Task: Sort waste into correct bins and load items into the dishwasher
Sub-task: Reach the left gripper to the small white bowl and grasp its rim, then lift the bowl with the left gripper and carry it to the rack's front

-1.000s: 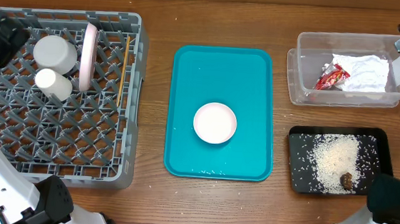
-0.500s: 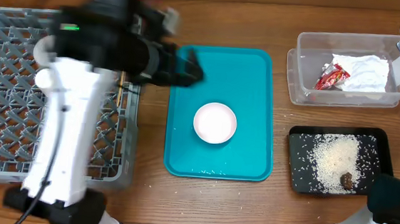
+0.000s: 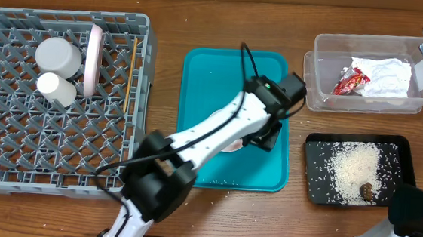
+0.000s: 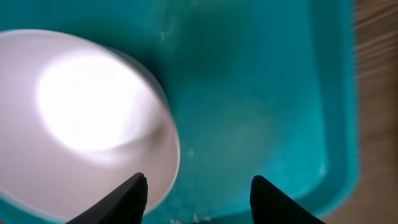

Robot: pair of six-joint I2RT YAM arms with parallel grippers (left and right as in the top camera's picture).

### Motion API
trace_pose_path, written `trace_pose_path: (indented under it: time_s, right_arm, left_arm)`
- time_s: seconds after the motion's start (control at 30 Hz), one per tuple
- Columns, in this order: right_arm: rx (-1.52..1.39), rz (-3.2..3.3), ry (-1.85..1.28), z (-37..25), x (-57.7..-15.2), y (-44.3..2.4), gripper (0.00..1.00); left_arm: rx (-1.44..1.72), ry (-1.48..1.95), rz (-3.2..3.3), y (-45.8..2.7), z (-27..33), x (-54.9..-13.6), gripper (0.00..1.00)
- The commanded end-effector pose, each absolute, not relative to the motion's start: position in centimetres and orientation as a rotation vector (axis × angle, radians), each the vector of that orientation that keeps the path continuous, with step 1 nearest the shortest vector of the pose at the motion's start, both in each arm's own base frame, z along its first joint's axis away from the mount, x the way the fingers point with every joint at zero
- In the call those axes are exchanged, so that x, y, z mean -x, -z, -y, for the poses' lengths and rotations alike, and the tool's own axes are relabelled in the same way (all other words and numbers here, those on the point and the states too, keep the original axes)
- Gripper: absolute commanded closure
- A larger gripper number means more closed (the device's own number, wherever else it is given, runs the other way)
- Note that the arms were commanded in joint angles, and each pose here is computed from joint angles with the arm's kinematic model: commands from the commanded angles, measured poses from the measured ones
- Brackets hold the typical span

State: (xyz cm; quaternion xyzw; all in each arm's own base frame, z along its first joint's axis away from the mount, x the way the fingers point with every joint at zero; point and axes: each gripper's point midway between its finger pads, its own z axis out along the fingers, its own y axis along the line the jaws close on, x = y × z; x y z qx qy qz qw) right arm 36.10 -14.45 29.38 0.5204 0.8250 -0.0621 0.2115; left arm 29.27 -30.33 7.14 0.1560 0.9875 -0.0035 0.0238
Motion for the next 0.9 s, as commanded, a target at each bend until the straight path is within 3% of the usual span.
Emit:
trace_pose_path:
  time_s: [0.0, 0.1, 0.17, 0.3, 0.47, 0.87]
  right_arm:
    - [-1.433, -2.264, 0.18, 14.7, -36.0, -30.3, 0.0]
    - [-1.433, -2.264, 0.18, 14.7, -36.0, -30.3, 0.0]
    - [-1.432, -2.264, 0.18, 14.7, -36.0, -30.3, 0.0]
    - [-1.433, -2.264, 0.18, 14.7, -36.0, -30.3, 0.0]
    - [-1.433, -2.264, 0.18, 14.7, -36.0, -30.3, 0.0]
    - [-1.433, -2.264, 0.18, 14.7, -36.0, -30.3, 0.0]
  left_arm:
    - [-0.465, -0.142, -3.08, -3.7, 29.5, -29.5, 0.45]
    - [-0.469, -0.172, -3.101, -2.4, 29.3, -29.5, 0.5]
    - [-0.469, -0.183, -3.105, -2.1, 29.2, -29.5, 0.6]
    - [-0.465, -0.206, -3.084, -2.5, 29.0, -29.9, 0.96]
    - [-0.42, -0.244, -3.065, -5.8, 28.5, -30.9, 0.96]
    - [-0.133, -0.074, -2.885, -22.5, 24.1, -34.7, 0.96]
